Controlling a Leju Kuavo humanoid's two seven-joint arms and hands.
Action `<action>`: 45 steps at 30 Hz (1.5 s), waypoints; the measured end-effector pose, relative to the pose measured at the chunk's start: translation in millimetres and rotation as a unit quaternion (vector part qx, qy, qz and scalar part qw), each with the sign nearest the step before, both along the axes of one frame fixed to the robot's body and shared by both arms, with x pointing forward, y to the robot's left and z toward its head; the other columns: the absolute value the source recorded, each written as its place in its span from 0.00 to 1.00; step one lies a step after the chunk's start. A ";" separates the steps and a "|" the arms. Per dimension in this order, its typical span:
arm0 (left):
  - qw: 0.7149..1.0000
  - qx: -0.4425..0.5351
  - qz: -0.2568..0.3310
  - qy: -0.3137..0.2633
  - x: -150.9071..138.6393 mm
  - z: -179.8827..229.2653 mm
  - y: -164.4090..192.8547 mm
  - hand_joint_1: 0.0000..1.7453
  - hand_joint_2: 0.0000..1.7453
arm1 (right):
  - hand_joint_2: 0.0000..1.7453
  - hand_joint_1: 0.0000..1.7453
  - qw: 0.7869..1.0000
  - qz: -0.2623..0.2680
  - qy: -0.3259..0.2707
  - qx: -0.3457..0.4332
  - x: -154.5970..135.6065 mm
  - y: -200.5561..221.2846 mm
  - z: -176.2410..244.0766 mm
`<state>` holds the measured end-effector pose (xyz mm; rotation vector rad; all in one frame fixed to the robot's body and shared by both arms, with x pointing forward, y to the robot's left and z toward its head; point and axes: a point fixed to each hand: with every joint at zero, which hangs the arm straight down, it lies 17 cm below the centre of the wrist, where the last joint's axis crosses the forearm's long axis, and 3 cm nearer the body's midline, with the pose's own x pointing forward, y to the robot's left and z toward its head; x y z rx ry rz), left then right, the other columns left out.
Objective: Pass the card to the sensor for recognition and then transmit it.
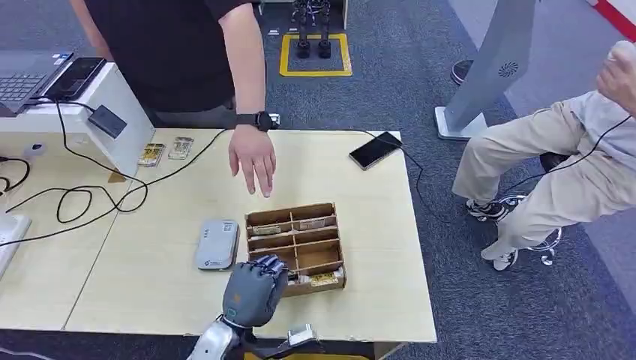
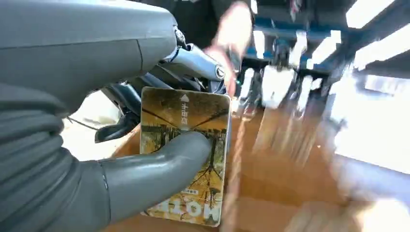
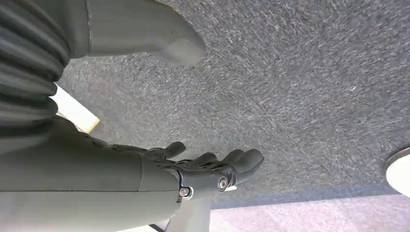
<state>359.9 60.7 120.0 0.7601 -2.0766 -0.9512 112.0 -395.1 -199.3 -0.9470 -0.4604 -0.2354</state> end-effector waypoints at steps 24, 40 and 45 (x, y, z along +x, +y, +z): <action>0.929 -0.368 -0.011 -0.024 17.5 134.6 63.2 1.00 1.00 | 1.00 0.00 1.000 0.009 0.000 -0.016 2.7 -8.5 5.6; 0.916 -0.371 0.106 0.110 127.0 72.5 116.1 1.00 1.00 | 1.00 0.00 1.000 0.021 0.009 -0.020 5.6 -10.6 6.4; 0.904 -0.388 0.129 0.123 143.4 63.6 132.6 0.00 1.00 | 1.00 0.00 1.000 0.021 0.012 -0.020 5.4 -10.5 5.9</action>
